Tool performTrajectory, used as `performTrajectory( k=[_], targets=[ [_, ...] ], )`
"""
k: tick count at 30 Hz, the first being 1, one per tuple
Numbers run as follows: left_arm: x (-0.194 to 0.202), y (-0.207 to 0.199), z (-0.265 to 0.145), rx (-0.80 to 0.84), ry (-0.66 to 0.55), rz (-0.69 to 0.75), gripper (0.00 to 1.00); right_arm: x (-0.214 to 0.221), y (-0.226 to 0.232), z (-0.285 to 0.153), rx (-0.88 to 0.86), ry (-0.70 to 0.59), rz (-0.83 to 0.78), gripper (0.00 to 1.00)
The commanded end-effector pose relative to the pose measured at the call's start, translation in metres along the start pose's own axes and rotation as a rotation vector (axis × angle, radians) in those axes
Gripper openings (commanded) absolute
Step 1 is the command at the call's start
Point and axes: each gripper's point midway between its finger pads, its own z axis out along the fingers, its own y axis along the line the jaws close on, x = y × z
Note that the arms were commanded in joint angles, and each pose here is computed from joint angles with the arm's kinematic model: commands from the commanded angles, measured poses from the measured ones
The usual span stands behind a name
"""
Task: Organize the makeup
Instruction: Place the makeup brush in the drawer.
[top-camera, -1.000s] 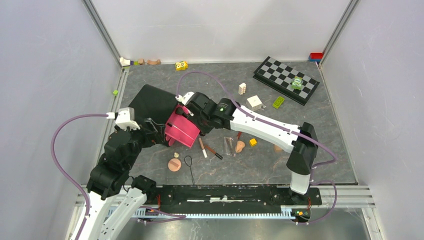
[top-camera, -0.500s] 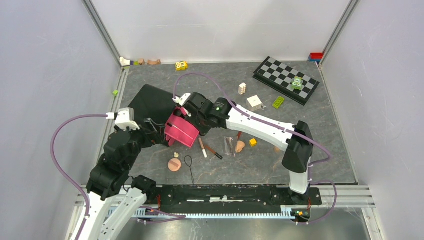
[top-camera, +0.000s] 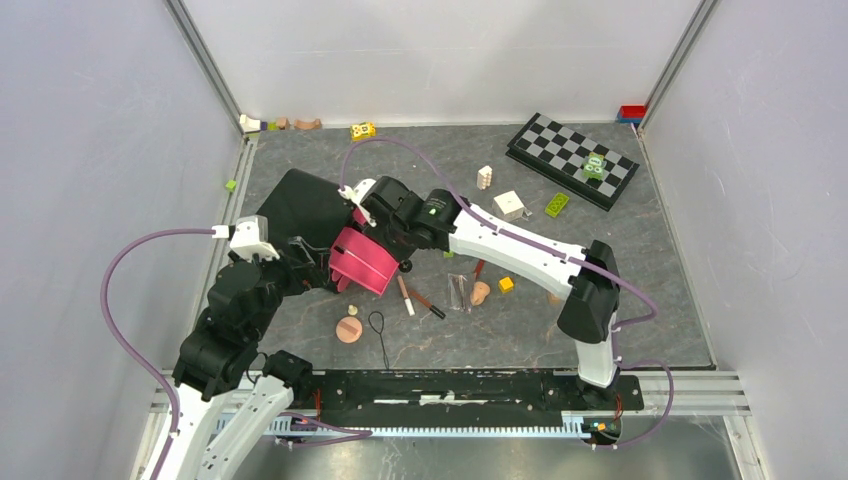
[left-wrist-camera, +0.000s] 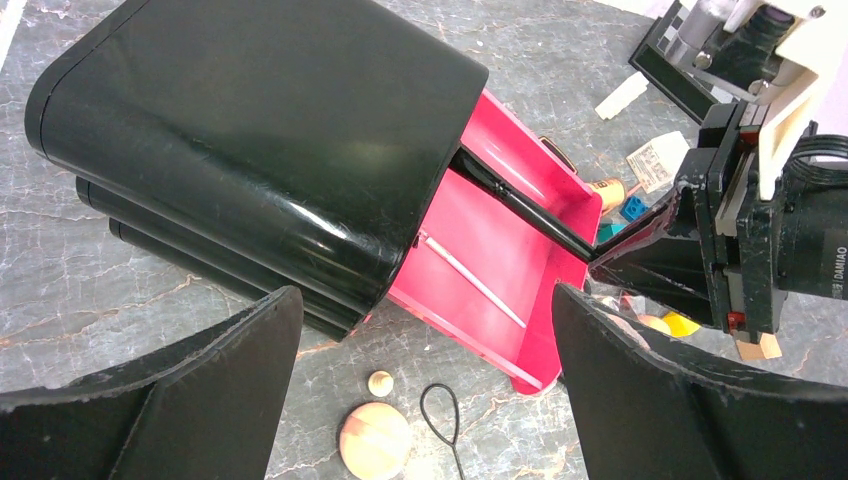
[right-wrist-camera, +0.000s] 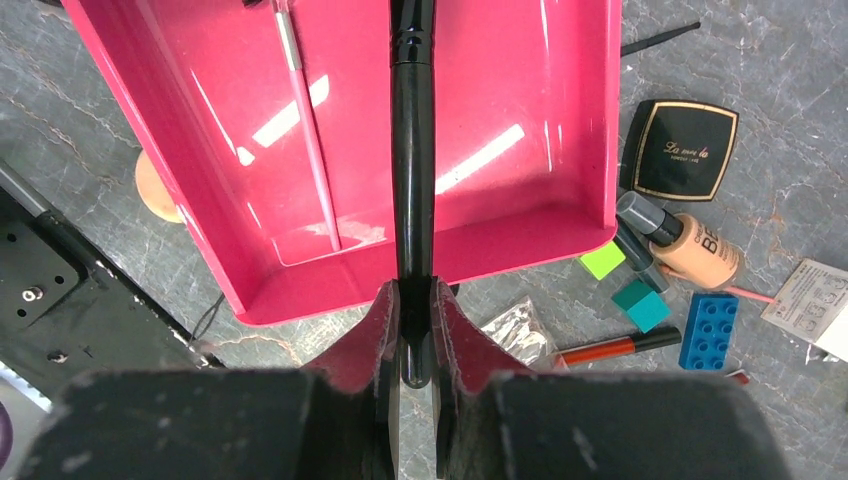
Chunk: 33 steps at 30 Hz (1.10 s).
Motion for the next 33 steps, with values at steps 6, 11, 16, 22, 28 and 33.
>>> performTrajectory(
  k=[6, 11, 16, 22, 28, 33],
  targets=[
    [-0.007, -0.003, 0.001, 0.005, -0.03, -0.034, 1.0, -0.021, 0.002, 0.007, -0.029, -0.042, -0.005, 0.0],
    [-0.007, -0.003, 0.0, 0.008, -0.031, -0.034, 1.0, -0.023, 0.005, 0.015, -0.045, -0.048, -0.017, 0.0],
    [-0.007, -0.003, 0.0, 0.007, -0.03, -0.035, 1.0, -0.025, 0.007, 0.02, -0.049, -0.054, -0.03, 0.0],
    [-0.007, -0.003, 0.0, 0.006, -0.031, -0.036, 1.0, -0.028, 0.009, 0.027, -0.059, -0.068, -0.032, 0.0],
    [-0.007, -0.003, 0.0, 0.005, -0.031, -0.036, 1.0, -0.031, 0.013, 0.034, -0.082, -0.082, -0.046, 0.0],
    [-0.007, -0.002, 0.001, 0.003, -0.03, -0.034, 1.0, -0.036, 0.017, 0.039, -0.103, -0.107, -0.056, 0.0]
  ],
)
